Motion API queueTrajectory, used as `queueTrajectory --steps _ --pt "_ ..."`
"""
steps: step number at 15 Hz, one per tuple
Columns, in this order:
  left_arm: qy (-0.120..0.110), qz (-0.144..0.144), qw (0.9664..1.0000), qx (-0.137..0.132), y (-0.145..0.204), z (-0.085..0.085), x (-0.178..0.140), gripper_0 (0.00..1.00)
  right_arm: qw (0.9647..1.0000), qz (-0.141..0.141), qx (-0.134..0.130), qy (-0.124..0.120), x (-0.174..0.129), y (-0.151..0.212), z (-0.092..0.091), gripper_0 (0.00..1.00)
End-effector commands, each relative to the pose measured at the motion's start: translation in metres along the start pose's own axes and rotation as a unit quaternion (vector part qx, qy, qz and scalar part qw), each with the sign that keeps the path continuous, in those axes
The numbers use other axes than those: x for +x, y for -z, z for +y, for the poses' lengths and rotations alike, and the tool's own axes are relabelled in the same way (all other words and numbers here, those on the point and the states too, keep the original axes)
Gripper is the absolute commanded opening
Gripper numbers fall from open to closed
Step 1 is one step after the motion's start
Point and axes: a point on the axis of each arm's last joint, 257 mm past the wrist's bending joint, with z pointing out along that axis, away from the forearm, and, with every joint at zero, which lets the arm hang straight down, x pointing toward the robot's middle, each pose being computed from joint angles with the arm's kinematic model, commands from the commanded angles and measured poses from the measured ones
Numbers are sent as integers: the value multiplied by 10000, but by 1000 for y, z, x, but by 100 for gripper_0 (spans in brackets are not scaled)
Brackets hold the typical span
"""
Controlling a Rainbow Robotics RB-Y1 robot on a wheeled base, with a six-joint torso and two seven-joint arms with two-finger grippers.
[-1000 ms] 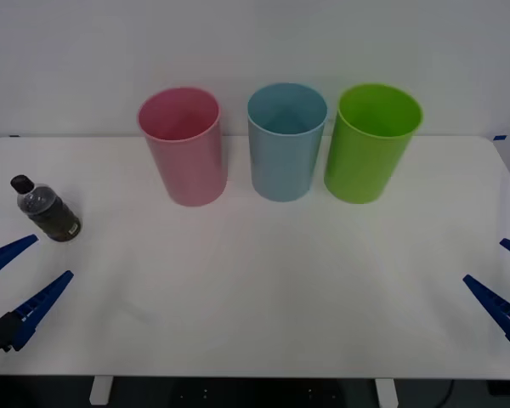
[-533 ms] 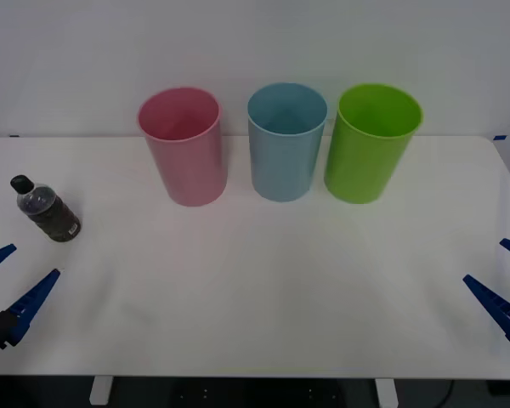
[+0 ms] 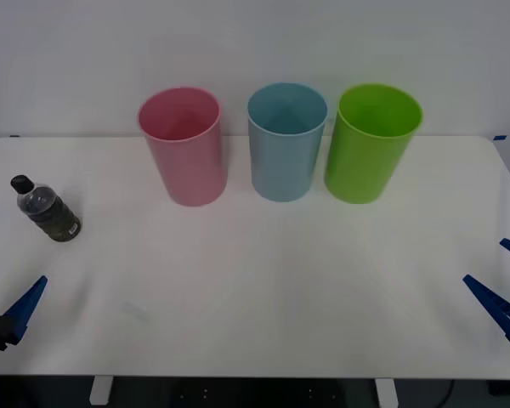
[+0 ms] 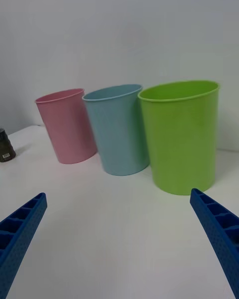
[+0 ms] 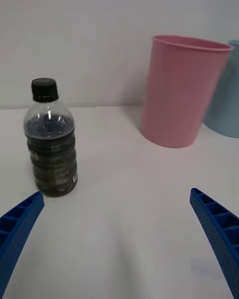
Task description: Grasp the object on the table and drop it into the matching bin: aluminum can to the light blue bin, PET bottle to the pink bin.
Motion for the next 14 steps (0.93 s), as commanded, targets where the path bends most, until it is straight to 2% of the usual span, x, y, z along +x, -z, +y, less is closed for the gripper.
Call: queueTrajectory --steps 1,3,7,9,14 --pt "50 135 9990 -415 -4 14 13 100 10000 0 0 0 0 0 0 100" --pt "100 201 9970 -736 -9 25 21 100 10000 0 0 0 0 0 0 100" --pt "234 255 9939 -1051 -22 54 38 100 10000 0 0 0 0 0 0 100" --pt "166 257 9932 -1123 -32 65 39 100 10000 0 0 0 0 0 0 100" --pt "100 241 9936 -1101 -70 73 42 100 10000 0 0 0 0 0 0 100"
